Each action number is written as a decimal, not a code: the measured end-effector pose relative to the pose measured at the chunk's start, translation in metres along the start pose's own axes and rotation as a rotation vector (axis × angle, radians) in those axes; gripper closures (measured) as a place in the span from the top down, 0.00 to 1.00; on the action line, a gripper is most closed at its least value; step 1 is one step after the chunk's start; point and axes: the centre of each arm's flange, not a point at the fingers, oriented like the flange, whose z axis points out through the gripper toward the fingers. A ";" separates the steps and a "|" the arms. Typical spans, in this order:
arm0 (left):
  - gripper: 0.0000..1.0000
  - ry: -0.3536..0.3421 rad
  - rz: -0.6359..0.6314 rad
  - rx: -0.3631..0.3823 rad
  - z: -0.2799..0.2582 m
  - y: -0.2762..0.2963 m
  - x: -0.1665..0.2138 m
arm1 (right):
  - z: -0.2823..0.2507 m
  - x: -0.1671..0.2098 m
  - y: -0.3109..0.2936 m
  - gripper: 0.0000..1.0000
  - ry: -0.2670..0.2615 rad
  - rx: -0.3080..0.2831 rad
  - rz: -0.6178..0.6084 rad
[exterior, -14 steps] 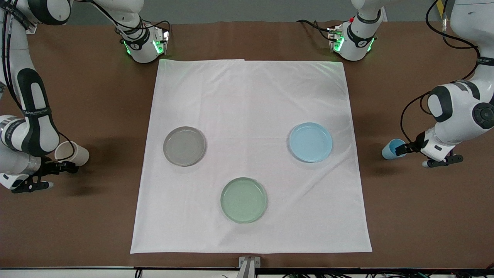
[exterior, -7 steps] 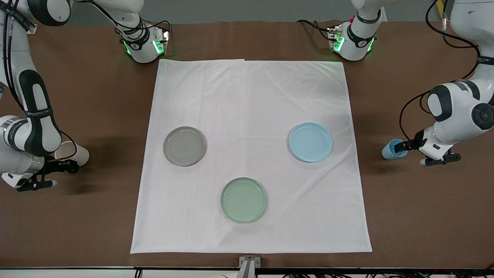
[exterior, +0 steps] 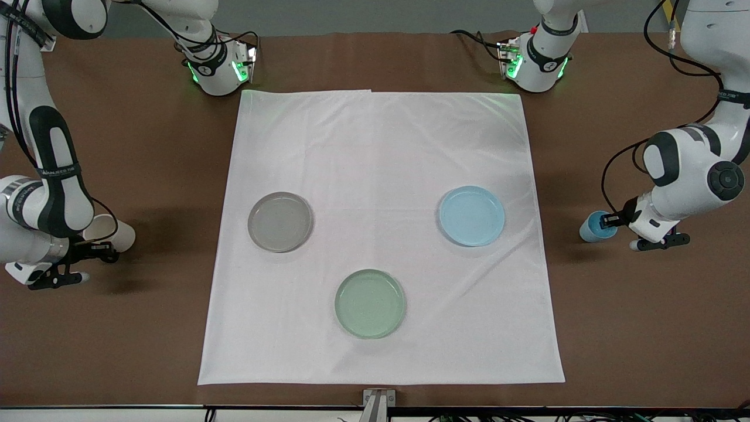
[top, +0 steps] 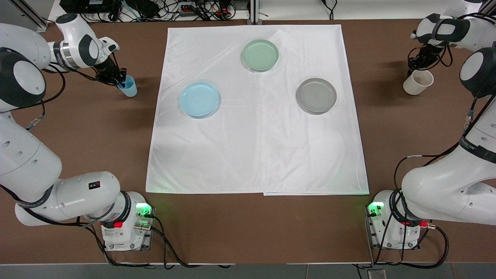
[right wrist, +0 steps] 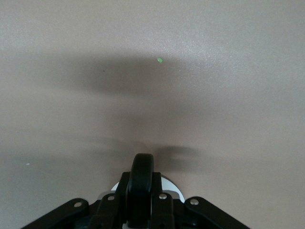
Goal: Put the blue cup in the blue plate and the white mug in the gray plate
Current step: 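Carry the blue cup over the blue plate with the left gripper, then lower the cup onto the blue plate while the right gripper carries the mug, then open the left gripper and withdraw it from the blue cup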
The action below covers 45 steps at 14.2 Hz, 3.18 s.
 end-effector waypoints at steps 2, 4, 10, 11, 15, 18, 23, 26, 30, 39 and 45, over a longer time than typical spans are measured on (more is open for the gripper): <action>0.03 0.010 0.022 -0.007 -0.004 0.013 0.003 | 0.000 0.001 -0.001 0.11 0.001 0.001 -0.003; 0.04 0.024 0.044 -0.021 -0.011 0.041 0.006 | -0.001 0.003 -0.004 0.09 0.004 0.000 -0.007; 0.04 -0.049 -0.035 -0.043 -0.071 0.176 -0.013 | -0.035 0.013 -0.027 0.09 0.013 0.010 -0.133; 0.04 -0.060 -0.066 -0.044 -0.073 0.206 -0.023 | -0.049 0.016 -0.036 0.09 0.023 0.005 -0.181; 0.04 -0.113 -0.149 -0.017 -0.050 0.301 -0.067 | -0.094 0.033 -0.098 0.09 0.049 -0.028 -0.493; 0.04 -0.159 -0.154 -0.002 -0.024 0.327 -0.081 | -0.121 0.044 -0.175 0.09 0.035 -0.038 -0.682; 0.04 -0.162 -0.144 0.024 -0.008 0.325 -0.078 | -0.126 0.032 -0.318 0.09 0.024 -0.061 -0.904; 0.14 -0.147 -0.144 0.026 -0.008 0.321 -0.073 | -0.108 0.016 -0.397 0.09 0.019 -0.076 -1.030; 0.53 -0.134 -0.153 0.015 -0.011 0.319 -0.066 | -0.092 -0.006 -0.490 0.09 -0.001 -0.117 -1.200; 1.00 0.039 -0.211 0.019 -0.211 0.226 0.034 | -0.019 -0.010 -0.531 0.09 -0.034 -0.207 -1.348; 1.00 0.121 -0.061 0.125 -0.317 0.159 0.028 | -0.007 -0.008 -0.545 0.09 0.008 -0.215 -1.384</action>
